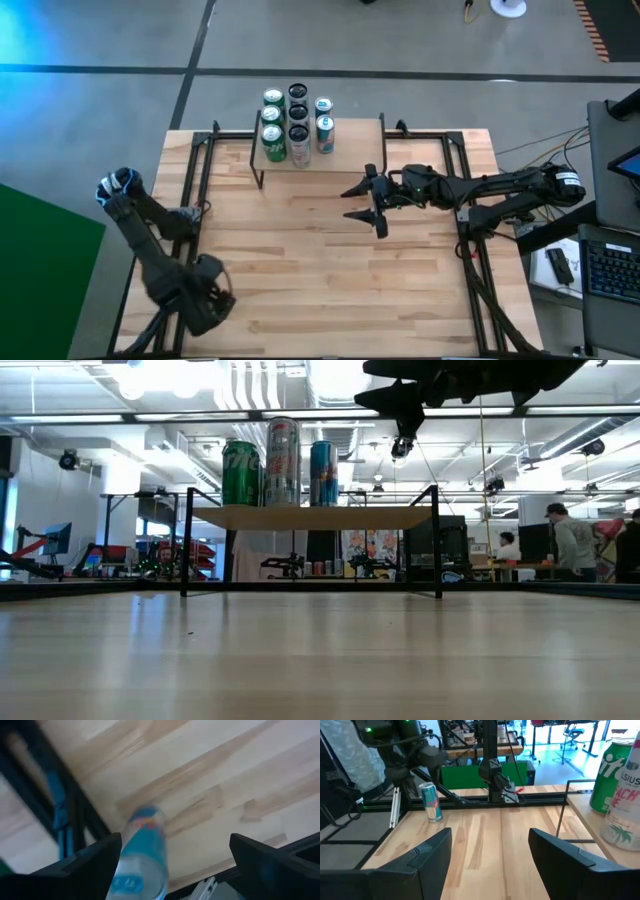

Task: Place canned beverage on shelf
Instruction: Put the blue soda can on the shelf aligned with other blue soda cans

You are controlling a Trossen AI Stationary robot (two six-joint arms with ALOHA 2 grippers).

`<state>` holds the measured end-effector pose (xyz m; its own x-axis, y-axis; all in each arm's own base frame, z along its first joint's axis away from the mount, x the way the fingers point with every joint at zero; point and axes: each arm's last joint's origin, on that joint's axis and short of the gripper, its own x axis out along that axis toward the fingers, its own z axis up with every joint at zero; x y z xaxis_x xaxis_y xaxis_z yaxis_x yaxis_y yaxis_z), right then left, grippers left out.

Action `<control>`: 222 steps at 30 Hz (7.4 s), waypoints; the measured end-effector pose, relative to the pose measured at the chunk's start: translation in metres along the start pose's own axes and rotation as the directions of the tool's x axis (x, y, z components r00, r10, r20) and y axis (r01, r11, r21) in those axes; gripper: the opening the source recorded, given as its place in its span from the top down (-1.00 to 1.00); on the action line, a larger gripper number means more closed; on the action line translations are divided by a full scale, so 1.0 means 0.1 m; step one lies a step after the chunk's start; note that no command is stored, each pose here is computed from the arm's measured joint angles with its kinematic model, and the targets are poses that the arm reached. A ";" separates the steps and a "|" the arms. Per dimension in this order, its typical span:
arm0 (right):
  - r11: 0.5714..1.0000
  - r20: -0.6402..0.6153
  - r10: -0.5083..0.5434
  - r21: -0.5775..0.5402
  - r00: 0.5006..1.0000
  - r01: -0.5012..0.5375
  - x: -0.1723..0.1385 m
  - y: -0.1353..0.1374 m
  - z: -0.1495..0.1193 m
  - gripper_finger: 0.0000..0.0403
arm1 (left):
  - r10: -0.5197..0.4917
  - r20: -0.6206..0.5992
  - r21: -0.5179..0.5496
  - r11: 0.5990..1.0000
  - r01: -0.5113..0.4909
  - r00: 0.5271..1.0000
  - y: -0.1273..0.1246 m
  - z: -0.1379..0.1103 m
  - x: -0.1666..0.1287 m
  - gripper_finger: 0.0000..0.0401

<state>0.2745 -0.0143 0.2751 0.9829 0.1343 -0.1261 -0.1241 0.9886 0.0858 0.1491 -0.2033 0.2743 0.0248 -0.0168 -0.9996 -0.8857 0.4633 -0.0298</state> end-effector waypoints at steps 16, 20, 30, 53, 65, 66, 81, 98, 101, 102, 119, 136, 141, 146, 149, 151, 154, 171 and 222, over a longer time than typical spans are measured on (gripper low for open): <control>0.999 -0.015 0.003 0.037 1.000 -0.003 0.00 0.01 -0.04 -0.24 | 0.040 0.030 -0.083 0.996 -0.037 0.999 0.17 -0.36 0.12 -0.65; 0.999 -0.017 0.005 0.040 1.000 -0.004 0.00 0.01 -0.04 -0.24 | 0.061 0.028 -0.087 0.995 -0.058 0.998 0.17 -0.36 0.16 -0.56; 0.999 -0.021 0.011 0.041 1.000 -0.010 0.00 0.03 -0.06 -0.24 | 0.066 0.054 -0.037 0.997 -0.064 0.996 0.17 -0.37 0.25 -0.31; 0.999 -0.019 0.001 0.051 1.000 0.000 0.01 0.09 -0.06 -0.24 | -0.109 0.372 0.587 0.797 -0.142 0.922 -0.25 0.11 0.35 -0.21; 0.999 -0.020 -0.002 0.050 1.000 0.003 0.02 0.10 -0.06 -0.24 | -0.167 0.401 0.654 0.740 -0.154 0.901 -0.47 0.46 0.34 -0.21; 0.999 -0.021 -0.004 0.050 1.000 0.005 0.02 0.10 -0.06 -0.24 | -0.168 0.408 0.647 0.747 -0.155 0.897 -0.48 0.48 0.34 -0.21; 0.998 -0.037 -0.009 0.056 0.999 0.011 0.02 0.10 -0.08 -0.24 | -0.090 0.508 0.520 0.825 -0.222 0.856 -0.44 0.82 0.29 -0.70; 0.998 -0.042 -0.010 0.057 0.999 0.012 0.01 0.10 -0.08 -0.24 | -0.165 0.761 0.231 0.973 -0.024 0.628 -0.30 0.64 0.29 -0.89; 0.998 -0.043 -0.010 0.059 0.999 0.013 0.01 0.10 -0.08 -0.24 | -0.133 0.742 0.210 0.977 -0.039 0.657 -0.35 0.57 0.44 -0.89; 0.998 -0.042 -0.010 0.061 0.999 0.013 0.01 0.10 -0.08 -0.24 | -0.118 0.732 0.205 0.977 -0.052 0.672 -0.37 0.54 0.49 -0.89; 0.997 -0.043 -0.013 0.074 0.999 0.016 0.01 0.10 -0.09 -0.24 | 0.047 0.759 0.021 0.995 -0.096 0.650 -0.60 0.27 0.97 -0.88; 0.997 -0.051 -0.013 0.072 0.999 0.016 0.01 0.10 -0.11 -0.24 | 0.105 0.847 -0.038 0.990 -0.138 0.521 -0.70 0.25 1.37 -0.28; 0.998 -0.064 0.004 0.069 0.998 0.001 0.01 0.12 -0.15 -0.24 | 0.027 0.885 0.063 0.982 -0.176 0.465 -0.73 0.25 1.33 -0.07; 0.950 -0.131 0.312 0.019 0.941 -0.313 0.03 0.31 -0.34 -0.24 | -0.088 0.897 0.224 0.936 -0.273 0.434 -0.81 0.24 1.31 -0.09; 0.914 -0.121 0.399 -0.030 0.909 -0.405 0.02 0.47 -0.47 -0.24 | -0.179 0.897 0.319 0.896 -0.309 0.405 -0.90 0.21 1.26 -0.15; 0.903 -0.091 0.413 -0.092 0.906 -0.421 0.00 0.57 -0.52 -0.24 | -0.225 0.892 0.357 0.883 -0.305 0.392 -0.95 0.20 1.23 -0.16; 0.895 -0.060 0.415 -0.152 0.908 -0.419 -0.02 0.67 -0.61 -0.24 | -0.271 0.878 0.399 0.869 -0.291 0.395 -0.98 0.19 1.21 -0.15; 0.945 -0.103 0.204 -0.240 0.974 -0.223 0.03 0.68 -0.48 -0.25 | -0.565 0.685 0.695 0.696 -0.181 0.460 -1.45 0.31 1.22 -0.15; 0.869 -0.147 0.483 -0.039 0.863 -0.493 0.83 0.44 -1.14 -0.62 | -0.857 0.267 0.961 0.270 -0.056 0.442 -1.22 1.72 1.50 -0.20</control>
<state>0.3347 0.0481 0.1557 0.7682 0.6038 -0.2126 -0.5980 0.7954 0.0986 0.3402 -0.1099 0.1276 0.8933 -0.1680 -0.4169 0.2047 0.9778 0.0447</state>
